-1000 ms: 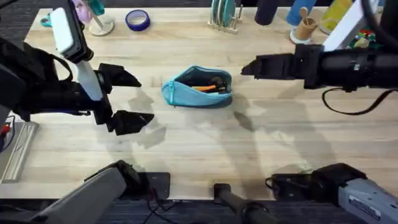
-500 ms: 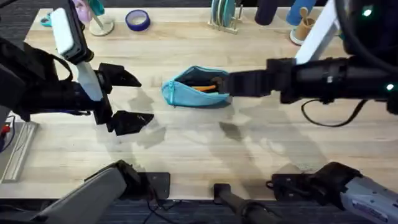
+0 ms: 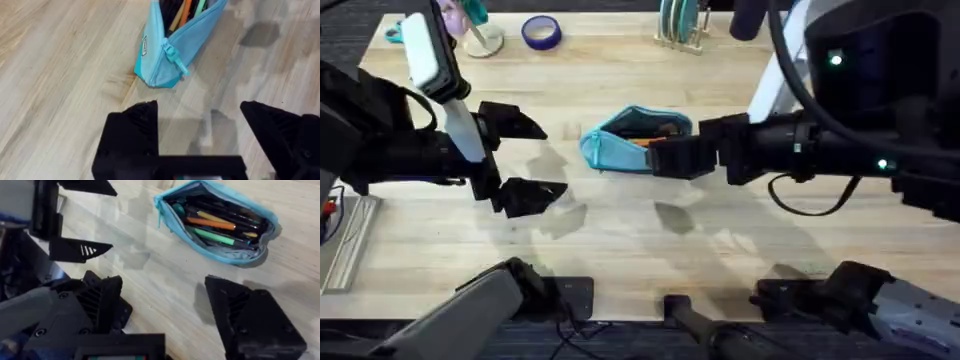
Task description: Unzip the bag, pick up the pens from the table one at a time and place them inside, then zip the bag closed.
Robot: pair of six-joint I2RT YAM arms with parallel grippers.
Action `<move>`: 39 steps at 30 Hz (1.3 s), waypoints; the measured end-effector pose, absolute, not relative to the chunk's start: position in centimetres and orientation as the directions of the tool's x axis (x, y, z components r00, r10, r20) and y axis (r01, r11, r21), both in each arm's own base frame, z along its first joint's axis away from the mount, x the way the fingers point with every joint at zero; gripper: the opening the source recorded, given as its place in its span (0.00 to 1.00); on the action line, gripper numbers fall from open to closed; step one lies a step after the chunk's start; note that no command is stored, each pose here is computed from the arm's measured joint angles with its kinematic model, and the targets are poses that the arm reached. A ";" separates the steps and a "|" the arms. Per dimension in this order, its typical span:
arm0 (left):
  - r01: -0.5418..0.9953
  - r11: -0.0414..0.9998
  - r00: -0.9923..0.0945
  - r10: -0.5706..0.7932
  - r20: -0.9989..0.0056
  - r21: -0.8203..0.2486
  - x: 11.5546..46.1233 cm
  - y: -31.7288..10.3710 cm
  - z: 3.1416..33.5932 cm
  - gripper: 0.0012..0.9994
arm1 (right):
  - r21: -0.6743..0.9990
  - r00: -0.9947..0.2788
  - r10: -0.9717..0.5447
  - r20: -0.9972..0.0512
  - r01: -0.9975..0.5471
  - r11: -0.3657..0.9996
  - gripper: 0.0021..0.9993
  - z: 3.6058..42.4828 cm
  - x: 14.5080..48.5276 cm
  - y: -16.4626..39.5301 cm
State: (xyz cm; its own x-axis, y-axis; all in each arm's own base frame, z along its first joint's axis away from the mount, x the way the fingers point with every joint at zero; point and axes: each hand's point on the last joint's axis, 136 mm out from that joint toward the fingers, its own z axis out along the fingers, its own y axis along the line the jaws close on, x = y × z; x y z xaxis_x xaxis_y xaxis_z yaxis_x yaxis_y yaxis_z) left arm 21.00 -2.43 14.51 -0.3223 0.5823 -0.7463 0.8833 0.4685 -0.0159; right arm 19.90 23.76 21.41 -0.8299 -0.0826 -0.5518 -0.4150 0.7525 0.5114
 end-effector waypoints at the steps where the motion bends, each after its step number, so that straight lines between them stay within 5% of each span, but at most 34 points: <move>1: 0.883 0.468 -0.322 0.583 -0.746 -0.016 21.0 -2.4 14.5 0.99 | 0.515 -0.834 -0.074 -0.547 -0.404 0.756 1.00 21.3 20.0 23.8; 39: 0.883 0.468 -0.322 0.583 -0.746 -0.016 21.0 -2.4 14.5 0.99 | 0.552 -0.846 -0.140 -0.514 -0.451 0.701 1.00 14.5 22.2 34.5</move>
State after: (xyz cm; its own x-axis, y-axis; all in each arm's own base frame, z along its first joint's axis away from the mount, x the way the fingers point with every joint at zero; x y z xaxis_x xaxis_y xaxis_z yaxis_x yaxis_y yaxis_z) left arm 21.00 -2.42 14.51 -0.3222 0.5827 -0.7461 0.8834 0.4683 -0.0157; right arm 22.24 34.53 14.53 -0.8463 -0.1403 -0.5139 -0.4514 0.7013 0.5518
